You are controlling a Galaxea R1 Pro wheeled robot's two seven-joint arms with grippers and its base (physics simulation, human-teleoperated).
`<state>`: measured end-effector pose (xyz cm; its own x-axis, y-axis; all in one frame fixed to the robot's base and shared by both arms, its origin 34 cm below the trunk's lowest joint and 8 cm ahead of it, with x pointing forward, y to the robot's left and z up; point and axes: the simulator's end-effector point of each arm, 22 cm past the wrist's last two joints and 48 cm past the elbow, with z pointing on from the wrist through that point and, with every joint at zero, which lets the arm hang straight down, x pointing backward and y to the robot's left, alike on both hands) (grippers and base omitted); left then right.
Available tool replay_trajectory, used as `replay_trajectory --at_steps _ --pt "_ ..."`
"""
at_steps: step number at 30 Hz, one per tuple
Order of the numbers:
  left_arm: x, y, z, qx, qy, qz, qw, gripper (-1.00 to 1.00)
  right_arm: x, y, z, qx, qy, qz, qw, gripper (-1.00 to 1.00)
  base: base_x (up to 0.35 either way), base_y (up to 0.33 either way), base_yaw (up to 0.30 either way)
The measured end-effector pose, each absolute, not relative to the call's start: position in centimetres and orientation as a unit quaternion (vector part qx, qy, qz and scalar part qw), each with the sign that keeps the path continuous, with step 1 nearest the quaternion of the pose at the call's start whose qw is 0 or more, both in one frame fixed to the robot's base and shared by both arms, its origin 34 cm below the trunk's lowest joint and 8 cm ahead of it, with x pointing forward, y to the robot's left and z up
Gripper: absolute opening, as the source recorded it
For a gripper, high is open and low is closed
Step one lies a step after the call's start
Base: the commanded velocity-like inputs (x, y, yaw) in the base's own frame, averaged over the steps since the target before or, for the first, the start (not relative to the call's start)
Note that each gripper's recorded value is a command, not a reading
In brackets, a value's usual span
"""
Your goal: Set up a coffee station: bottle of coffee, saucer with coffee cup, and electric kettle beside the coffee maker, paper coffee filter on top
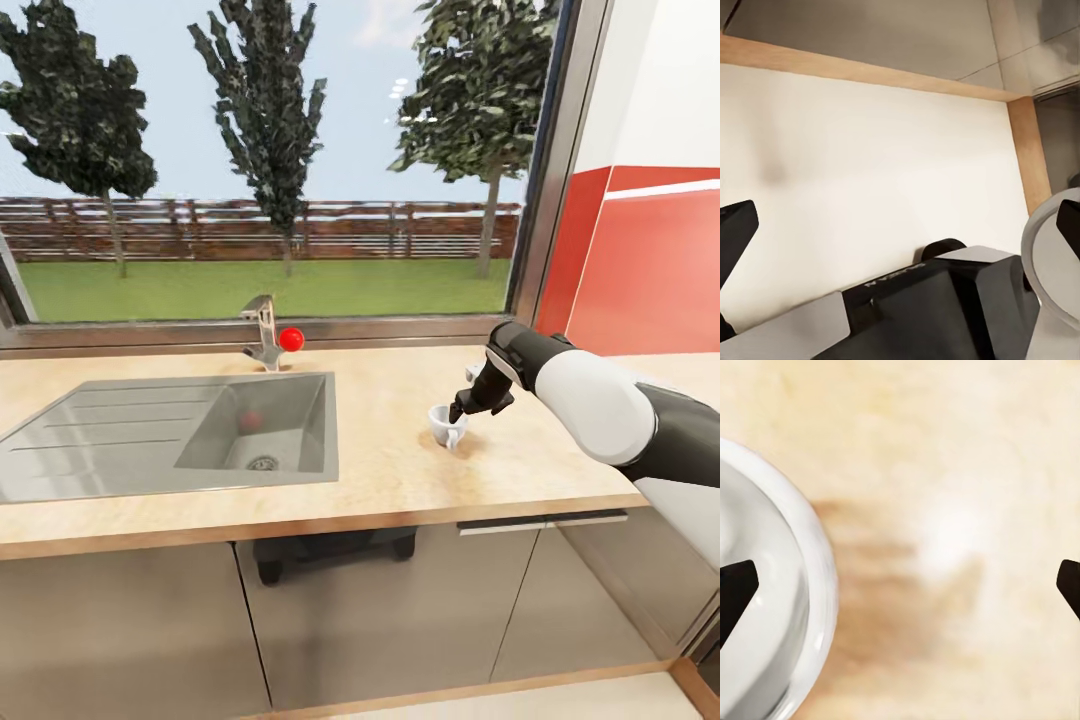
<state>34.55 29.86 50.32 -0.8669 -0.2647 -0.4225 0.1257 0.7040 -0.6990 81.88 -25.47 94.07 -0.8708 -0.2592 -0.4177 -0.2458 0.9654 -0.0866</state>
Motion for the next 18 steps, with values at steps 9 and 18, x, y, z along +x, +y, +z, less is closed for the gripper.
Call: replay_trajectory --at_steps 9,18 --pt "34.5 29.9 50.3 -0.039 0.887 -0.383 0.254 1.0 81.9 -25.5 93.9 -0.131 0.967 -0.015 0.217 -1.0 0.0 0.0 0.0" --pt "34.5 29.9 50.3 -0.039 0.887 -0.382 0.254 1.0 82.0 -26.4 94.1 -0.137 0.965 -0.036 0.219 -1.0 0.0 0.0 0.0"
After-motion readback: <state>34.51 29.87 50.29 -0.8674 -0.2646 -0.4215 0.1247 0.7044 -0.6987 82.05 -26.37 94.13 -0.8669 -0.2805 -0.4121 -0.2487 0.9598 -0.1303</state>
